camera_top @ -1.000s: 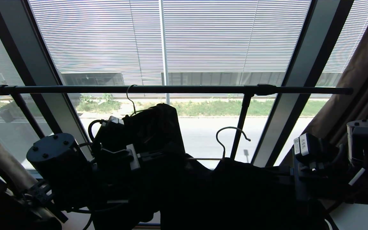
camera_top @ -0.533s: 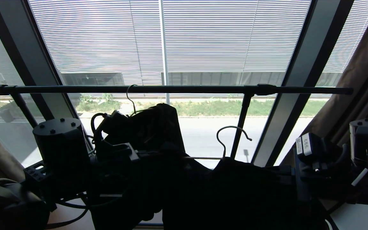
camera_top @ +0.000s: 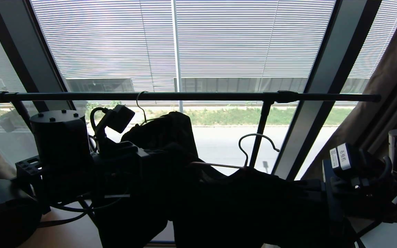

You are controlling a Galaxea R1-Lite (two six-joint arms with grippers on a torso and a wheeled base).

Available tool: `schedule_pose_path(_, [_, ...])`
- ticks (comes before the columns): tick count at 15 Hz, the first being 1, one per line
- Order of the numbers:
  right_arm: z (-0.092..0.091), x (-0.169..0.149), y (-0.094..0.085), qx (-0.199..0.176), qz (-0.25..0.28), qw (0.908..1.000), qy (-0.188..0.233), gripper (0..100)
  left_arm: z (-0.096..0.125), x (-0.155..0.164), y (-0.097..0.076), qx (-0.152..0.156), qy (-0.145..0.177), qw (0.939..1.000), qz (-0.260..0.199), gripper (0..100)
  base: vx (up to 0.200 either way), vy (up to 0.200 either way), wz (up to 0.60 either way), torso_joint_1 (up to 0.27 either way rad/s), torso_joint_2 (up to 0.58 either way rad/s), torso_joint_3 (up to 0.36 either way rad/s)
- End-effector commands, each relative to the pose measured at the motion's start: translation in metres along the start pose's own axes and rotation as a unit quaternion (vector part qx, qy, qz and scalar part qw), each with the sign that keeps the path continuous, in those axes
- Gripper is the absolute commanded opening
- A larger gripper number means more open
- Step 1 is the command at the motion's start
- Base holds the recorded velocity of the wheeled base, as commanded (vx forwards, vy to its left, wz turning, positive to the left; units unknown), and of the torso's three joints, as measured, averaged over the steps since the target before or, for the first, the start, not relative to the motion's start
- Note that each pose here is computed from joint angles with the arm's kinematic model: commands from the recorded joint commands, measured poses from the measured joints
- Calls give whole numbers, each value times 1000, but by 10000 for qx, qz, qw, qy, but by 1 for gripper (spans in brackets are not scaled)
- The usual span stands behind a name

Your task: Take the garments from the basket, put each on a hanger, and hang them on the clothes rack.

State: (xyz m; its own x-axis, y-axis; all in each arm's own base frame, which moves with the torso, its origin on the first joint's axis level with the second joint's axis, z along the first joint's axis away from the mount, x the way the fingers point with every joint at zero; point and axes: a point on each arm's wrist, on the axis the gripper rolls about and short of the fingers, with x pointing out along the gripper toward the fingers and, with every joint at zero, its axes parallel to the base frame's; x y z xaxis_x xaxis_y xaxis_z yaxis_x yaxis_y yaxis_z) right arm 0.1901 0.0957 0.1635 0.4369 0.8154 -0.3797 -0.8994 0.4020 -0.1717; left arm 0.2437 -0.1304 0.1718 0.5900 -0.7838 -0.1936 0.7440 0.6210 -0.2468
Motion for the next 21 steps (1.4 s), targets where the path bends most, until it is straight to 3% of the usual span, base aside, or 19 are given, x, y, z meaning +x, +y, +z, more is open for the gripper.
schedule_pose_path(1, [0,0,2,-17,56,10000,-10,0,2,-2,-4,35,-43,10000,-51,0,0,0,0,0,0,0])
schedule_pose_path(8, [-6,19,14,75,512,9985,184,0,-3,0,-29,133,0,9996,-252,0,0,0,0,0,0,0])
schedule_pose_path(16, [-14,37,13,263,697,9964,409,0,-10,-9,-61,259,68,9965,-789,0,0,0,0,0,0,0])
schedule_pose_path(18, [-13,38,13,260,708,9963,402,0,-12,-9,-62,262,103,9963,-813,0,0,0,0,0,0,0])
schedule_pose_path(21, [-8,38,11,647,655,9951,349,0,-13,-11,-67,283,111,9954,-903,0,0,0,0,0,0,0])
